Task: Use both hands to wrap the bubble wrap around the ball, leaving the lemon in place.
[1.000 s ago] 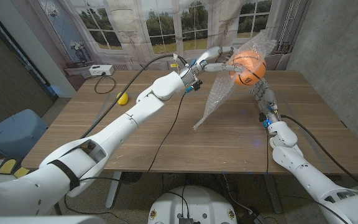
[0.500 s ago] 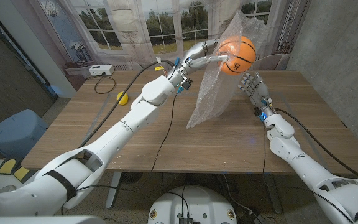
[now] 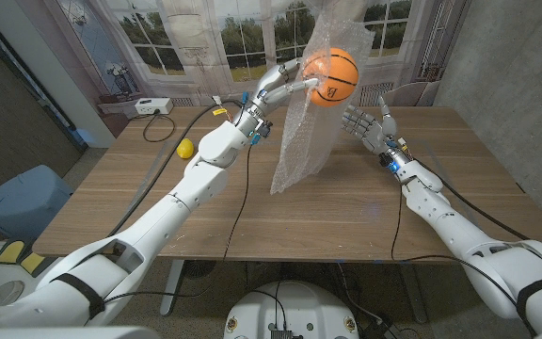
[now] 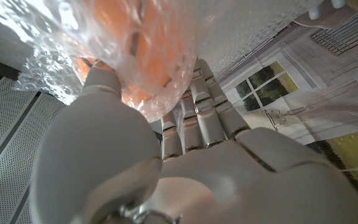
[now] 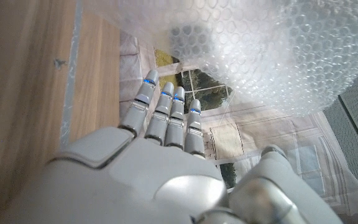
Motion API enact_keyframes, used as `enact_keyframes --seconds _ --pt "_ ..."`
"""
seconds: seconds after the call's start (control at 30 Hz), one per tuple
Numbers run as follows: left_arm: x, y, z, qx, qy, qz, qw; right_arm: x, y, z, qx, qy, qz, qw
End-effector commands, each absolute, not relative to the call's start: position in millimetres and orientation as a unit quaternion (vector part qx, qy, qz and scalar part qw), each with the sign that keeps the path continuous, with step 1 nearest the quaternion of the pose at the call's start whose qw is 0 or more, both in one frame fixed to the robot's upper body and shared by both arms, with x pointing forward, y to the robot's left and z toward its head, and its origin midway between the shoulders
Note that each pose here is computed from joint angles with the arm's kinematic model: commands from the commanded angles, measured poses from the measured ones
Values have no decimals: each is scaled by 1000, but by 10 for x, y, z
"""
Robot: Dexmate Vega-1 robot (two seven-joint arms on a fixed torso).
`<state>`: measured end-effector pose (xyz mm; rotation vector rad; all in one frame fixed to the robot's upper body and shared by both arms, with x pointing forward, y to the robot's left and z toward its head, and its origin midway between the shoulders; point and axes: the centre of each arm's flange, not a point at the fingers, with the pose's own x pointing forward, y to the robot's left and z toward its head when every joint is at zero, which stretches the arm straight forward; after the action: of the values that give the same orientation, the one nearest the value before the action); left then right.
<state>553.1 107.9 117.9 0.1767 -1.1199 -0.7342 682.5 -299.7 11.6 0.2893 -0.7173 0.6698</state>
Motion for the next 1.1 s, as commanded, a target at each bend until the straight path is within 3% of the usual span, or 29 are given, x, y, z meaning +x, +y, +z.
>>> enact_keyframes --seconds 0.03,0.23,0.67,1.1 --pt "5656 1310 1095 66 -508 -321 796 6841 -2783 84 176 -305 473 807" --pt "5680 1214 1082 50 -502 -353 788 6826 -2749 55 162 -315 470 808" --pt "5662 1245 1113 32 -513 -338 789 6739 -2777 183 74 -320 482 812" --pt "5700 1350 1015 88 -481 -304 818 6587 -2919 212 53 -296 372 878"
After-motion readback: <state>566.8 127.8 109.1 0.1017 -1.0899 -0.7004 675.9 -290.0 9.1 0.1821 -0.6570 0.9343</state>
